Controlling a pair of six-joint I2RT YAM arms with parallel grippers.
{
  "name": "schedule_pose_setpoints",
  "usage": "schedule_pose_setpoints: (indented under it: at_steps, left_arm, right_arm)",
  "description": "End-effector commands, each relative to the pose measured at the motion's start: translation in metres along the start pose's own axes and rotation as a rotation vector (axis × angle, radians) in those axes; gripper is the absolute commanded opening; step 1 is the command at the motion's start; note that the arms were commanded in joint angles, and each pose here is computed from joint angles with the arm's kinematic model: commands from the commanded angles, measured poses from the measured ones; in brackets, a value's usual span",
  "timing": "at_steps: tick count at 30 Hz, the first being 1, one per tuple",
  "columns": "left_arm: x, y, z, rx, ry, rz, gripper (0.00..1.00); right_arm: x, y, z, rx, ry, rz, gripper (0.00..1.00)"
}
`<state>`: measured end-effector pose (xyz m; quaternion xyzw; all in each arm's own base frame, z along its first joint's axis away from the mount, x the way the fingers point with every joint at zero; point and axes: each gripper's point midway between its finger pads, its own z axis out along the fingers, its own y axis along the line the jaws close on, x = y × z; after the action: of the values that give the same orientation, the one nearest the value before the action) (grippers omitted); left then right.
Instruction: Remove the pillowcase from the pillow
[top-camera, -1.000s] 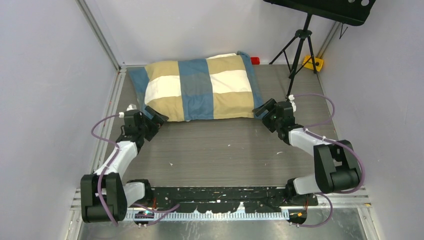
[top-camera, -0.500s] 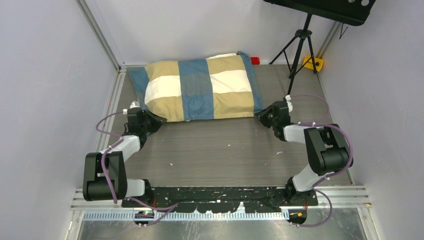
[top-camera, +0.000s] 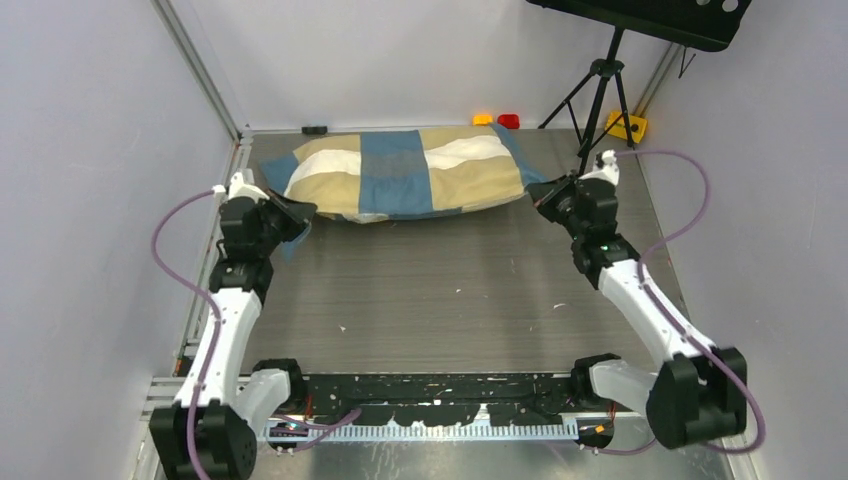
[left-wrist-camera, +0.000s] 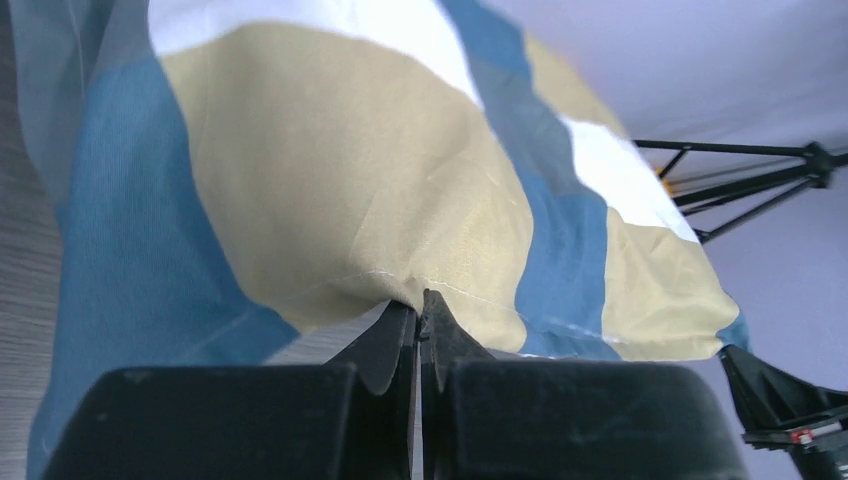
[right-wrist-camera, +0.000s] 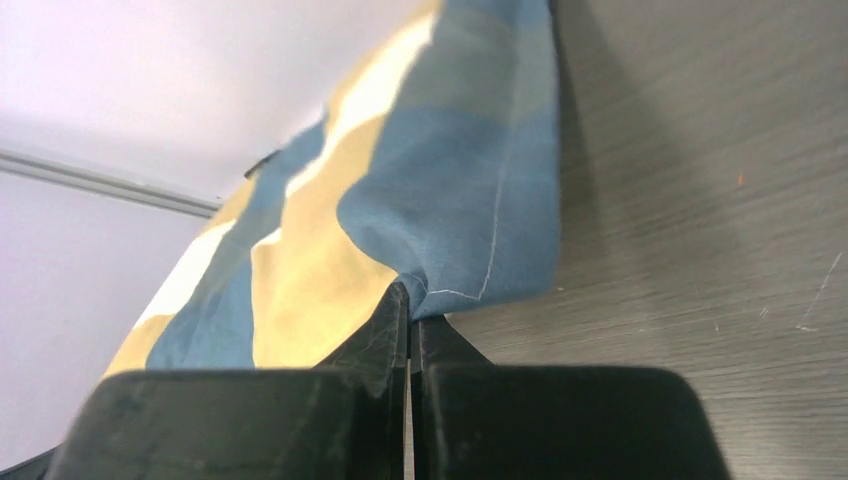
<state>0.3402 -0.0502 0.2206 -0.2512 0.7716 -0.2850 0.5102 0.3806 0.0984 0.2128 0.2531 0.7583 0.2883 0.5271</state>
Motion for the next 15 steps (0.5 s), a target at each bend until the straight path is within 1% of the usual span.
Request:
schedule_pose_setpoints:
  at_steps: [1,6,11,14,15]
  left_arm:
    - [-0.032,-0.044,-0.049,0.059,-0.073,0.089,0.00]
    - [-0.067,-0.095,-0.105,0.144,-0.161,0.134,0.00]
    - [-0.094,-0.147,-0.166,0.251,-0.232,0.141,0.00]
    - [-0.103,-0.166,-0.190,0.278,-0.240,0.106,0.00]
    - [-0.104,-0.171,-0.193,0.277,-0.224,0.080,0.00]
  right_arm:
    - [-0.056,0.052,-0.047,-0.067,-0.097,-0.103,0.00]
    - [-0.100,0.108,-0.110,-0.179,-0.153,-0.168,0.00]
    - [-0.140,0.153,-0.176,-0.250,-0.228,-0.185,0.00]
    - [-0.161,0.166,-0.205,-0.235,-0.265,-0.200,0.00]
    - [-0.169,0.163,-0.207,-0.188,-0.278,-0.206,0.00]
